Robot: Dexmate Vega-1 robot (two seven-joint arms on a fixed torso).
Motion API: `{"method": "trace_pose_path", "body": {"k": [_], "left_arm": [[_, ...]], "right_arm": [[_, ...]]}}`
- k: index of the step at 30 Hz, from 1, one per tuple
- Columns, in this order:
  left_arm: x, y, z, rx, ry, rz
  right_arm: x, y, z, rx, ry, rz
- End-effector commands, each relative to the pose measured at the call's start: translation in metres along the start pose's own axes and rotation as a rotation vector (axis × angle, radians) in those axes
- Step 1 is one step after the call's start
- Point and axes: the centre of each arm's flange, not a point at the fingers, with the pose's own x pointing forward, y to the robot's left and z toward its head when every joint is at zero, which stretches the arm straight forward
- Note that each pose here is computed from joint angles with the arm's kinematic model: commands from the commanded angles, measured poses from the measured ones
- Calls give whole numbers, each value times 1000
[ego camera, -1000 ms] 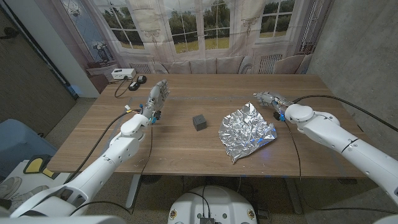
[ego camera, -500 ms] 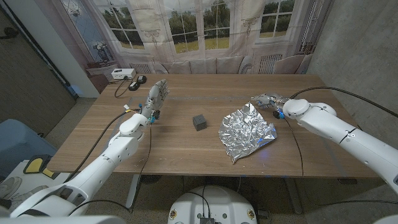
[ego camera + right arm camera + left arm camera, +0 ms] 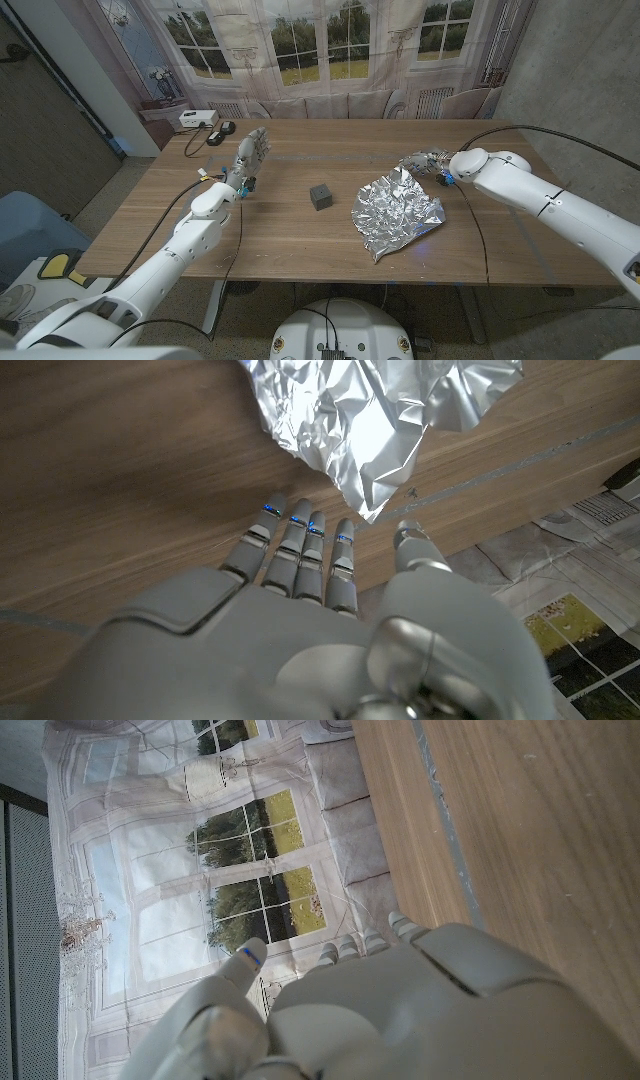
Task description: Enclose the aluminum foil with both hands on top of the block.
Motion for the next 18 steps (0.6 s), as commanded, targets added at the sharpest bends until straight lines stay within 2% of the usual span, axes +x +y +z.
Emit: {"method": "trace_pose_path", "body": {"k": [1,9,18], "left_arm": [[2,2,-1,-9,-2,4],[4,2,-2,-14,1,4],[3,3,-3,-18,2,10]], "right_arm": [[4,0,14,-97,59,49],[4,0,18,-117,65,69],[2,2,24,-161,68,38]]}}
